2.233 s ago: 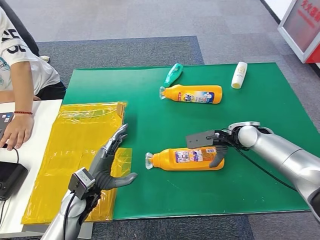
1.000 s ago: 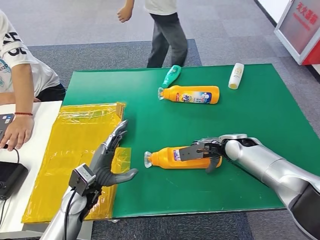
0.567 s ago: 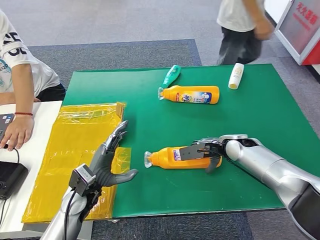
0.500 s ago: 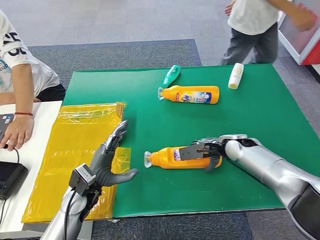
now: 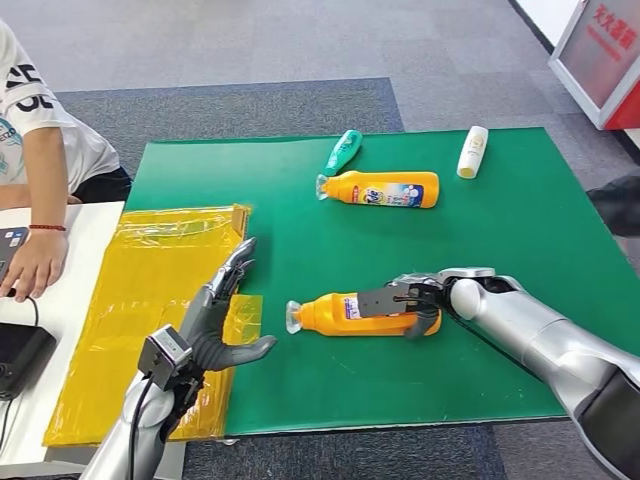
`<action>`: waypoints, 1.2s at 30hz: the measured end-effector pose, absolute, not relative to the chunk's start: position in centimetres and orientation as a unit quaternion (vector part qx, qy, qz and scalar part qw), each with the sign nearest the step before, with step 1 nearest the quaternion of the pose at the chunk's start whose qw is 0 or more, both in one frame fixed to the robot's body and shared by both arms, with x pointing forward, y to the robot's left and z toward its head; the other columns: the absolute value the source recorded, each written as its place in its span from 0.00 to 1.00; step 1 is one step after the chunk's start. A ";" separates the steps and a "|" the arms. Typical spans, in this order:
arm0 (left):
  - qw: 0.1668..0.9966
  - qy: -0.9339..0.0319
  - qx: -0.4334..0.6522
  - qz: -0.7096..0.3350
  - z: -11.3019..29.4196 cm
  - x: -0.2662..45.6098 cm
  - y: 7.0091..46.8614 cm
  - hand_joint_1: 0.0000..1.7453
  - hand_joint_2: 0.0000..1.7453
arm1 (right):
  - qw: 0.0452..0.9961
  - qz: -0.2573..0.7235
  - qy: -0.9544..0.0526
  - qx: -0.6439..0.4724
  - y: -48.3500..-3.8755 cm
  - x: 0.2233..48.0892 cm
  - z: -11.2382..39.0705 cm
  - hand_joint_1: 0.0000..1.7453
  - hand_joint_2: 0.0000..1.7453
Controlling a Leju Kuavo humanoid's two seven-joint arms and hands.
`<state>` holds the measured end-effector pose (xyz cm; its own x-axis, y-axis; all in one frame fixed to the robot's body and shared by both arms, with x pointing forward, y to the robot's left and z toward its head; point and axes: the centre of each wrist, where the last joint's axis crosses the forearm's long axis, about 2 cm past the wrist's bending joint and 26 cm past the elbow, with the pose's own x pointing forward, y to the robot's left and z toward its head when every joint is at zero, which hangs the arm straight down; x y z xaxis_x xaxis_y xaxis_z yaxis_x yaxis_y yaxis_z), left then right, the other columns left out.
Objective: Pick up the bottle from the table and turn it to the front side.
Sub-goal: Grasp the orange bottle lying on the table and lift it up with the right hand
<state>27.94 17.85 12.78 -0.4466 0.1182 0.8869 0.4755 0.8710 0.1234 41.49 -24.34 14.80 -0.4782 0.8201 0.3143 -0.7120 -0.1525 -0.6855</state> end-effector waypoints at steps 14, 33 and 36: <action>0.495 -0.831 -0.177 -0.180 12.8 28.0 17.9 0.00 1.00 | 0.538 0.714 -0.445 -0.046 -25.0 41.4 14.6 1.00 1.00; 0.509 -0.834 -0.139 -0.159 12.2 25.8 20.0 0.00 1.00 | 0.582 0.448 -0.678 0.034 -30.4 33.5 11.1 1.00 1.00; 0.509 -0.835 -0.139 -0.160 12.2 25.7 20.0 0.00 1.00 | 0.579 0.437 -0.688 0.032 -30.7 33.2 11.3 1.00 1.00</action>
